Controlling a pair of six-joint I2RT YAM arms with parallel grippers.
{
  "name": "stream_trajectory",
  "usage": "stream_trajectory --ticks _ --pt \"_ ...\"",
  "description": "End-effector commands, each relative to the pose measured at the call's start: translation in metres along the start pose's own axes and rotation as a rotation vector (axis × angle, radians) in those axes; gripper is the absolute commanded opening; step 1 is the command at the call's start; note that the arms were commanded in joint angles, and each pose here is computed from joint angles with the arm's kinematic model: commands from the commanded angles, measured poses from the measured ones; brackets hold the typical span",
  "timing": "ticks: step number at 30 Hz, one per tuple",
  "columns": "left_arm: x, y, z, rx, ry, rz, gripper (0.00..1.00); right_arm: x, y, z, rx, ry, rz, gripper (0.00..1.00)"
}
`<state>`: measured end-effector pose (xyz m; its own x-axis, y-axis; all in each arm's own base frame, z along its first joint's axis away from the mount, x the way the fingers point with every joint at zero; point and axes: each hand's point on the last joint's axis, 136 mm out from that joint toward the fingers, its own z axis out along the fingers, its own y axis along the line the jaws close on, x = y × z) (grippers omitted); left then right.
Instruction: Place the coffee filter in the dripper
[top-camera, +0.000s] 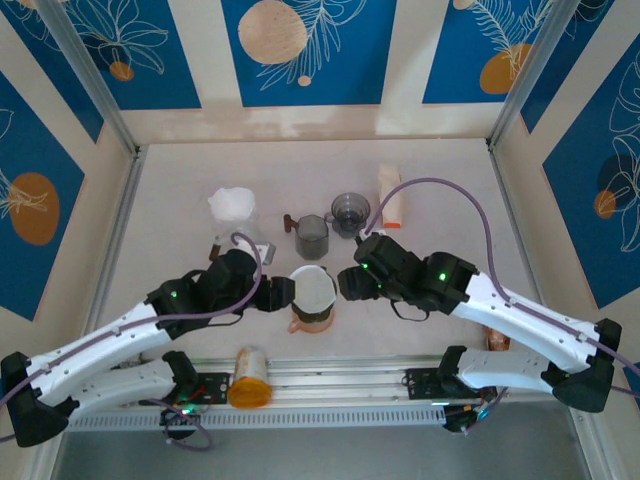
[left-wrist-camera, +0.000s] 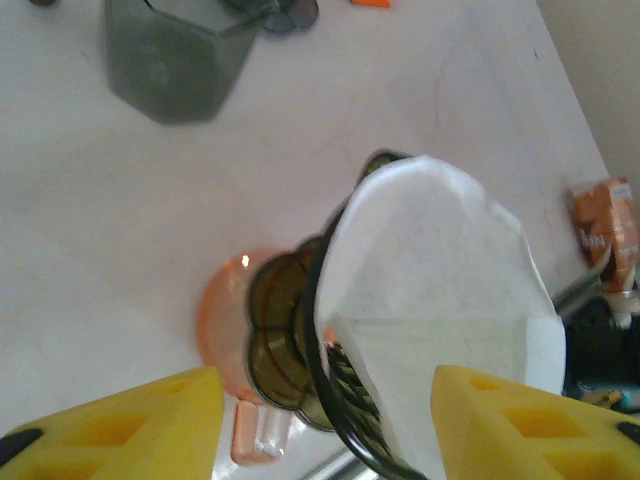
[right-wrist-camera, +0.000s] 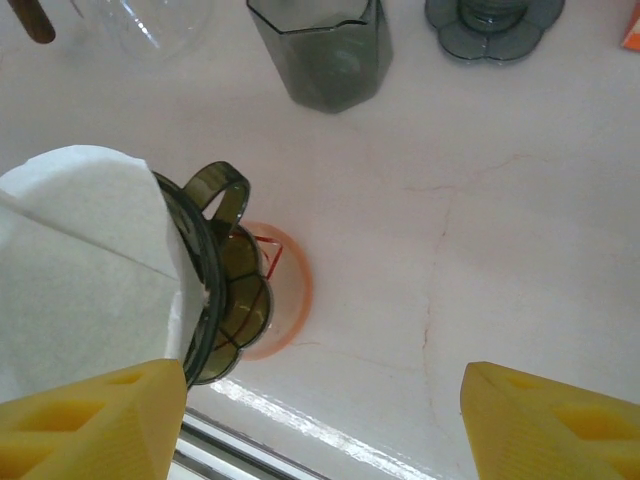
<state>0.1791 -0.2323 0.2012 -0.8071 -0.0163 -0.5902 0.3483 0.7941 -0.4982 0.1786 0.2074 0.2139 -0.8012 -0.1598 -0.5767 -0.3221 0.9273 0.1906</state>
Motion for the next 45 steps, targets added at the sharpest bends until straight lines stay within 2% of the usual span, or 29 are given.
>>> stream_trajectory --ticks 1,4,9,16,20,26,31,36,45 --pt "-0.031 -0.006 -0.011 0.039 -0.049 -0.029 0.49 0.001 -0.011 -0.001 0.023 -0.023 0.056 0.73" --pt "-0.051 -0.005 -0.006 0.035 -0.046 -0.039 0.43 0.003 -0.015 -0.001 0.029 -0.026 0.070 0.73" --pt "-0.082 -0.011 0.011 -0.049 -0.026 0.044 0.44 0.006 -0.021 -0.006 0.028 -0.035 0.085 0.73" --pt "-0.116 0.009 0.057 -0.198 0.041 0.088 0.51 0.009 -0.028 -0.015 0.021 -0.049 0.103 0.73" --pt "-0.126 0.020 0.087 -0.237 0.096 0.102 0.59 0.014 -0.032 -0.016 0.018 -0.047 0.114 0.73" --pt "-0.118 0.046 0.117 -0.349 0.182 0.102 0.59 0.019 -0.037 -0.019 0.019 -0.046 0.117 0.73" --pt "-0.109 0.059 0.127 -0.379 0.174 0.043 0.66 0.017 -0.041 -0.021 0.025 -0.044 0.116 0.73" --pt "-0.108 0.068 0.130 -0.411 0.144 -0.005 0.68 0.014 -0.042 -0.025 0.021 -0.044 0.127 0.73" --pt "-0.093 0.077 0.149 -0.412 0.162 -0.050 0.64 0.015 -0.043 -0.024 0.026 -0.032 0.139 0.73"
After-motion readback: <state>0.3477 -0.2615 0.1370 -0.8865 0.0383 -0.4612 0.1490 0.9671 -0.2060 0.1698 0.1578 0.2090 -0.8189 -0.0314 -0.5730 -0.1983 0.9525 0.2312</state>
